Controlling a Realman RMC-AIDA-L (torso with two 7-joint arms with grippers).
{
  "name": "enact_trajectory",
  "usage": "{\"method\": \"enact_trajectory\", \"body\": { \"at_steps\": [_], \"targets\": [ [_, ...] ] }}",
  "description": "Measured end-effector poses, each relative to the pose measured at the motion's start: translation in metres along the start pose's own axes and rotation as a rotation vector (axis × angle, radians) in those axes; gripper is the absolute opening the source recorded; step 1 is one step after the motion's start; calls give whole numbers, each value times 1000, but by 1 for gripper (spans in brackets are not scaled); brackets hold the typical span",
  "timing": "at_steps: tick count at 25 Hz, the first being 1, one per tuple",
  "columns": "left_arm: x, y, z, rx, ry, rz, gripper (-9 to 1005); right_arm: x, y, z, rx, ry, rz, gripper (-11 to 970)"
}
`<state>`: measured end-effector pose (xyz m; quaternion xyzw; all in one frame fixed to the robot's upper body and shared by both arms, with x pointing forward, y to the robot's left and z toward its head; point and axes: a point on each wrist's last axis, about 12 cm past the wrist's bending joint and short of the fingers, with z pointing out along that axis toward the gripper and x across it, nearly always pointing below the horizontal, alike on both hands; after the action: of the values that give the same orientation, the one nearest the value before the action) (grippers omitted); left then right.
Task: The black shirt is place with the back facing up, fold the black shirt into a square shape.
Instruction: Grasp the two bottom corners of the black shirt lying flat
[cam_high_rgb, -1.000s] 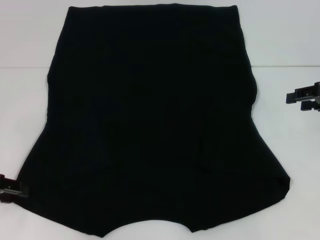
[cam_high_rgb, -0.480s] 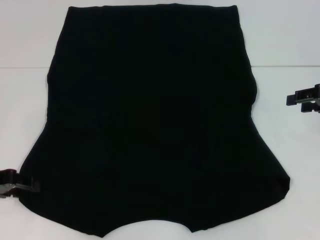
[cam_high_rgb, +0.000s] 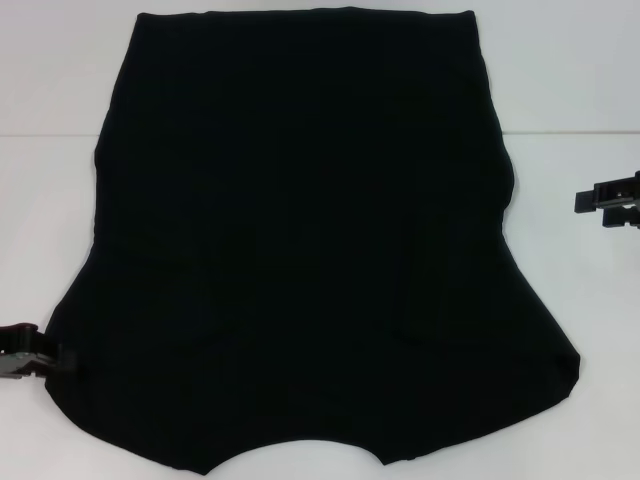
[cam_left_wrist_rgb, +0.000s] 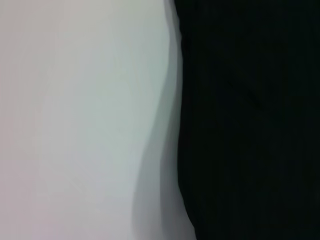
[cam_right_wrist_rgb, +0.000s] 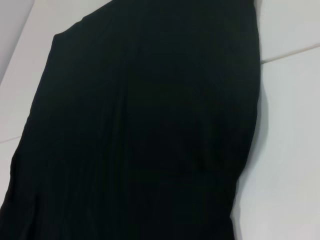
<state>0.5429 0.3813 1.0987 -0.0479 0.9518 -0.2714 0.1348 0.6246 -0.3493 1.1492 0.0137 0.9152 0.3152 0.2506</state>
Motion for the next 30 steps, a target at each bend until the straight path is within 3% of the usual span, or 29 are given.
{"method": "enact_trajectory", "body": {
  "at_steps": [2, 8, 13, 21, 30],
  "targets": [
    [0, 1, -1, -1, -2, -1, 423, 1, -1, -1, 3, 7, -3, 593],
    [-2, -3, -2, 4, 9, 20, 186, 7, -6, -7, -2, 41, 1, 594],
    [-3, -4, -1, 8, 12, 24, 55, 14, -10, -15, -14, 81, 11, 594],
    [-7, -5, -1, 6, 0, 28, 61, 36, -18, -21, -3, 211, 6, 593],
    [-10, -8, 2, 8, -4, 28, 68, 51, -11, 4, 13, 287, -63, 594]
  ]
}}
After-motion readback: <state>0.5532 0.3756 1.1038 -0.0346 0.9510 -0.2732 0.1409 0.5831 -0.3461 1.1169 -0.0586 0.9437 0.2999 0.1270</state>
